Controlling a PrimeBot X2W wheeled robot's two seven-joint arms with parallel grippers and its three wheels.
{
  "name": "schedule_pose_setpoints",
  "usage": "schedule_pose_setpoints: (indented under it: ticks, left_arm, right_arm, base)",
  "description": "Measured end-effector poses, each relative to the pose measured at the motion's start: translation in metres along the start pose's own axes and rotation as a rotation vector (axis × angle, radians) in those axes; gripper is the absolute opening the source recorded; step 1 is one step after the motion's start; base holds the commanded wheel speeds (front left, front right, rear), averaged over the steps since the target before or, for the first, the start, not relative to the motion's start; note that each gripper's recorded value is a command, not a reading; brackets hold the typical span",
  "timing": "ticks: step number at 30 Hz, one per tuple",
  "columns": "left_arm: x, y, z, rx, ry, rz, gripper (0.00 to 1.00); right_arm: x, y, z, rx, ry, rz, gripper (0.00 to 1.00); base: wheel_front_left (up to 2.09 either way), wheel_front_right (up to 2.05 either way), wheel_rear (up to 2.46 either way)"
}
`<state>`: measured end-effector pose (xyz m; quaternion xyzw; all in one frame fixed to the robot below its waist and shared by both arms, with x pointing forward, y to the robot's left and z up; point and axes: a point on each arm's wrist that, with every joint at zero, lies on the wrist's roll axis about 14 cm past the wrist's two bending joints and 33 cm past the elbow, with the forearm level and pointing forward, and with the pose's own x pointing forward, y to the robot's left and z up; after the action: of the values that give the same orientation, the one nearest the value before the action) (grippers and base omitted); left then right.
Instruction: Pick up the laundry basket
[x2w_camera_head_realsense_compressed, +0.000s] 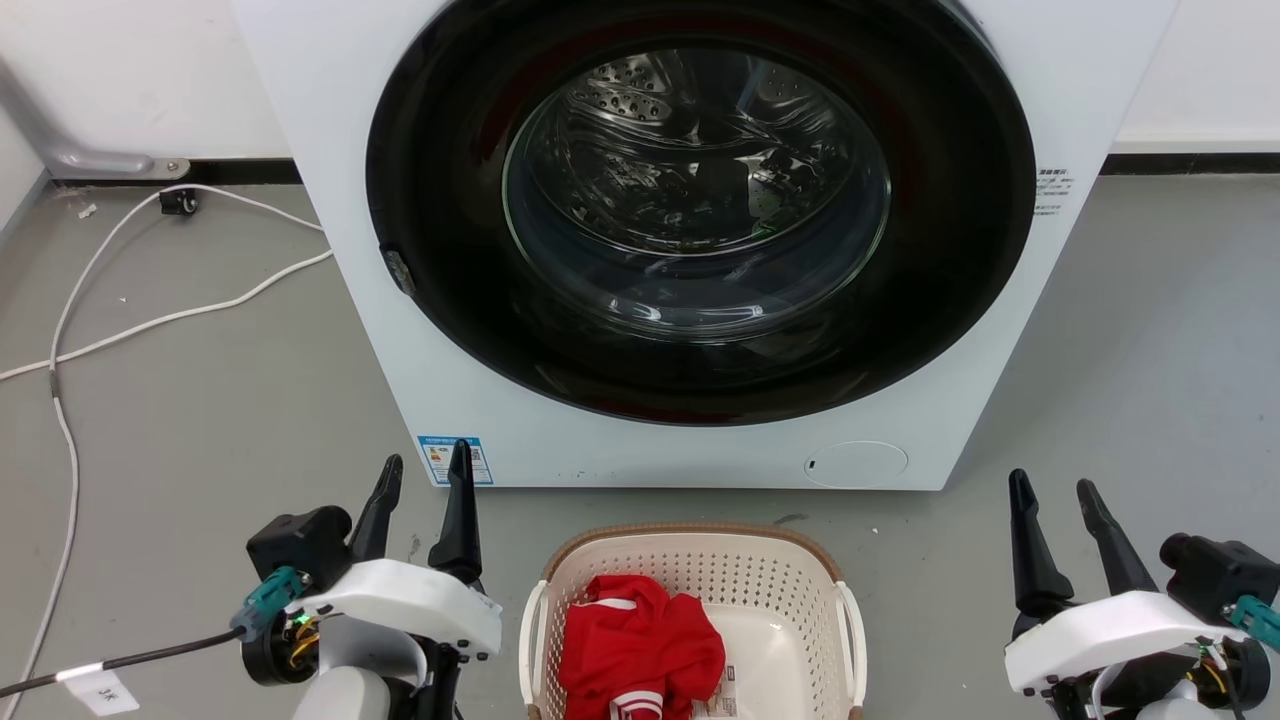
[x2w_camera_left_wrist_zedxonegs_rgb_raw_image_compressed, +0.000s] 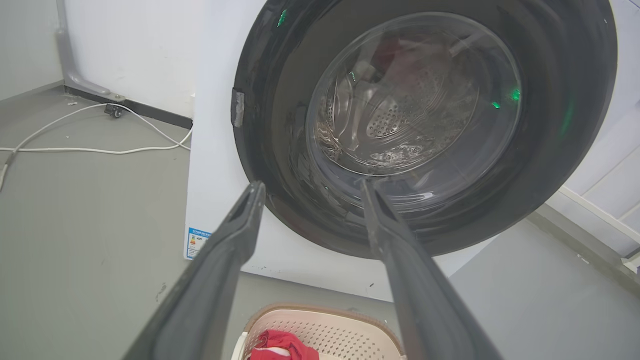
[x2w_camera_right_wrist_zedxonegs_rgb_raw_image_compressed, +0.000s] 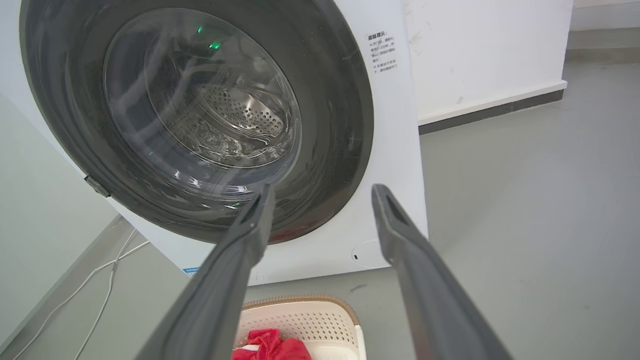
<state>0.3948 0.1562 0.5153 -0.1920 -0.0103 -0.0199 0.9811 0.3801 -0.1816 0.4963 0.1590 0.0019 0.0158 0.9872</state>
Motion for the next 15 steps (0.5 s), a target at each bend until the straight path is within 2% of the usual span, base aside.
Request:
schedule_pose_setpoints:
  ticks: [15]
  left_arm:
    - [0.0017, -0.0058, -0.001, 0.155, -0.015, -0.025, 1.0]
  right_arm:
    - [0.0, 0.0057, -0.0032, -0.153, 0.0, 0.033, 1.0]
  base:
    - [0.0, 0.0, 0.0]
